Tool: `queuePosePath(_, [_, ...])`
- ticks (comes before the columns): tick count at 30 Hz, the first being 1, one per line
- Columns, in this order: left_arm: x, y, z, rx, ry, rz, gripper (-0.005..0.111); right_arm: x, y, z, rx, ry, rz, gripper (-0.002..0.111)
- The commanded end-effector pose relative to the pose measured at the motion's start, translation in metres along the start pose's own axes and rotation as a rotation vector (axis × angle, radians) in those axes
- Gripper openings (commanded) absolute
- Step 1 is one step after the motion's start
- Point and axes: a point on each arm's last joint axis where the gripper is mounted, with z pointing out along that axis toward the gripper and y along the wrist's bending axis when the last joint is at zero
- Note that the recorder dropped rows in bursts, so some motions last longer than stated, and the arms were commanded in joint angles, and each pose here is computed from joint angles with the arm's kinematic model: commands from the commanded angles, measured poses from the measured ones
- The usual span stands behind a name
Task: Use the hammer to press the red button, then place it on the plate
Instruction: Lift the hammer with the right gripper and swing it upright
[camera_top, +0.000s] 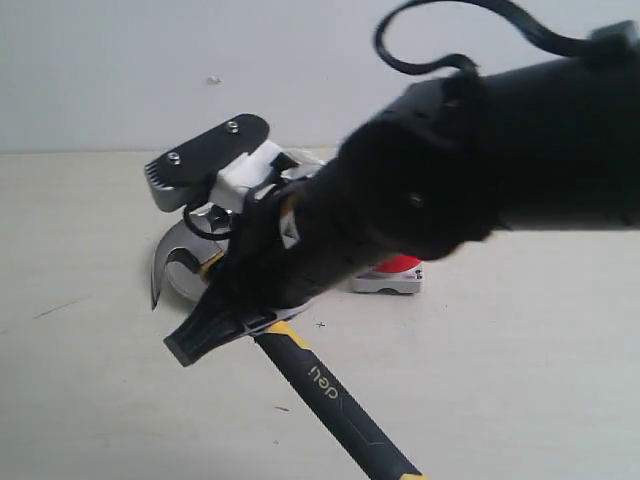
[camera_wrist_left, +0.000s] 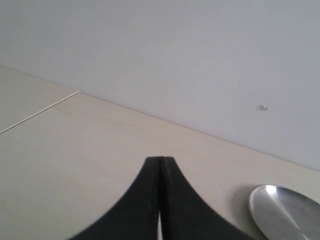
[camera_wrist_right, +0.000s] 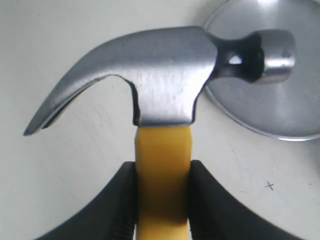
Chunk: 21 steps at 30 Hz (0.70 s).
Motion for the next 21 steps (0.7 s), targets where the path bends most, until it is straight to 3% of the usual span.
queuePosePath(1, [-0.001,-0.001,-0.001,0.011,-0.007,-0.007,0.000,0.008,-0.002,-0.037,-0.013,-0.278,0.056,0.000])
queuePosePath(11, [-0.001,-0.001,-0.001,0.011,-0.007,-0.007,0.000,0.044,-0.039,-0.073,0.053,-0.401,0.267,0.000])
queuePosePath(21, [-0.001,-0.001,-0.001,0.011,-0.007,-0.007,0.000,0.090,-0.056,-0.093,0.035,-0.783,0.479,0.000])
